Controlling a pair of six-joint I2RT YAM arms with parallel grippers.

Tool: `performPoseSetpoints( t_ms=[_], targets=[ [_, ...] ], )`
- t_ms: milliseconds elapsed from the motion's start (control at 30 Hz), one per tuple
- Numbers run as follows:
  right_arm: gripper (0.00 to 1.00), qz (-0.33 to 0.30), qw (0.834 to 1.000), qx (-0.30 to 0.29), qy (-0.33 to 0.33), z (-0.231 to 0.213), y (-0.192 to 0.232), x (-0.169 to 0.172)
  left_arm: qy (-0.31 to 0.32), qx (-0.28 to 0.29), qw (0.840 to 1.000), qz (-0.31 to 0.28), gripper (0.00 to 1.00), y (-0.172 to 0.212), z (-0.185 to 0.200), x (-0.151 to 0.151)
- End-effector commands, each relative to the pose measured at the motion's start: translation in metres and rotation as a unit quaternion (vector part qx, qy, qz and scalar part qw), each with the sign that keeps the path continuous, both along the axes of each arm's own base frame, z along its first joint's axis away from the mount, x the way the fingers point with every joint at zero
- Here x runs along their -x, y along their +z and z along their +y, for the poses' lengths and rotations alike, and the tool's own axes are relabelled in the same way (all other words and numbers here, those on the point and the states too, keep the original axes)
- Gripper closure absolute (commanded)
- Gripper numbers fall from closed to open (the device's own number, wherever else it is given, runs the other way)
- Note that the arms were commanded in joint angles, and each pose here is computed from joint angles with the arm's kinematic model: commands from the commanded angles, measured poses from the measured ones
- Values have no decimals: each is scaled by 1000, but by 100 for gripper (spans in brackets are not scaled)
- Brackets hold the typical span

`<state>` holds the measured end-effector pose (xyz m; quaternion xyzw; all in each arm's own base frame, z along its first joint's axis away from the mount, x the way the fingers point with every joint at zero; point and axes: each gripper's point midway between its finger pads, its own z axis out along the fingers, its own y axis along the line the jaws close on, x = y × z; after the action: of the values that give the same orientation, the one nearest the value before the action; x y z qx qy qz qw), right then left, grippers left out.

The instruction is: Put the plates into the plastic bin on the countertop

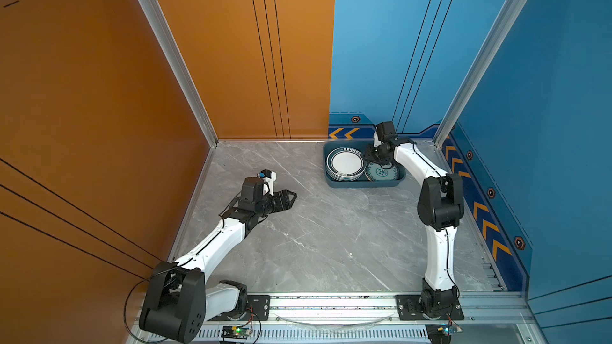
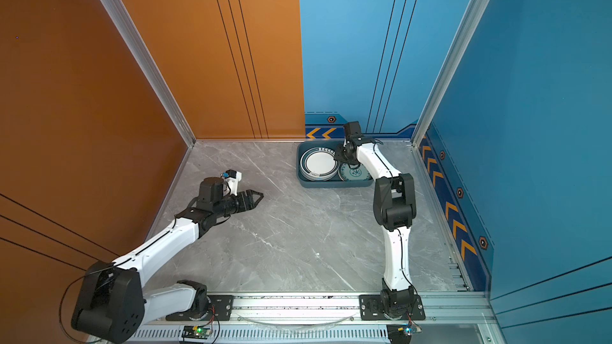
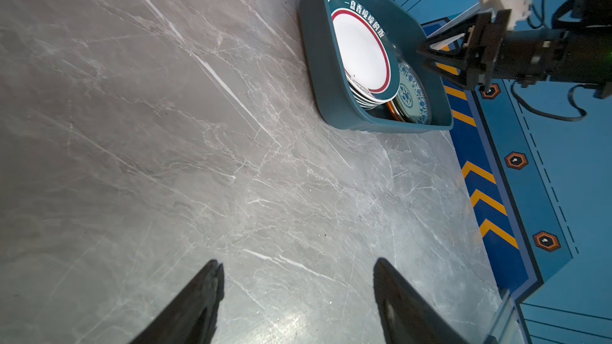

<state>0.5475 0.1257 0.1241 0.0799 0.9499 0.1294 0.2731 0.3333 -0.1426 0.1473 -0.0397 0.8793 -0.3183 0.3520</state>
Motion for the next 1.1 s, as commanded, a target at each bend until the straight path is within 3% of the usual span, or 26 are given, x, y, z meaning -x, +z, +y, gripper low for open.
performPoseSetpoints(
  t_ms=[0,100,200,300,433,500,600,833,933,1067],
  targets=[
    [47,-36,999,19,7,-10,44,16,37,-39,998,-12,26,-2,22,2],
    [47,-71,997,29,-2,-19,65,29,94,-85,991,-40,25,2,50,-4],
    [42,-112,992,52,-28,-36,88,44,163,-146,974,-65,25,2,85,-9],
    [32,-142,981,113,-73,-68,96,62,205,-215,950,-96,24,3,112,-14],
    [29,-137,961,207,-120,-118,75,91,242,-288,918,-128,22,-4,140,-22],
    [28,-136,961,216,-101,-130,52,99,240,-293,920,-99,20,-9,149,-24],
    [28,-171,954,221,-108,-146,21,116,248,-302,915,-101,17,-10,157,-32],
    [26,-212,937,241,-135,-166,-7,138,285,-336,881,-171,15,-17,181,-35],
    [26,-231,934,228,-148,-170,-21,144,290,-331,882,-168,15,-32,187,-42],
    [23,-261,931,214,-142,-166,-23,149,245,-338,894,-163,10,-37,175,-54]
  ],
)
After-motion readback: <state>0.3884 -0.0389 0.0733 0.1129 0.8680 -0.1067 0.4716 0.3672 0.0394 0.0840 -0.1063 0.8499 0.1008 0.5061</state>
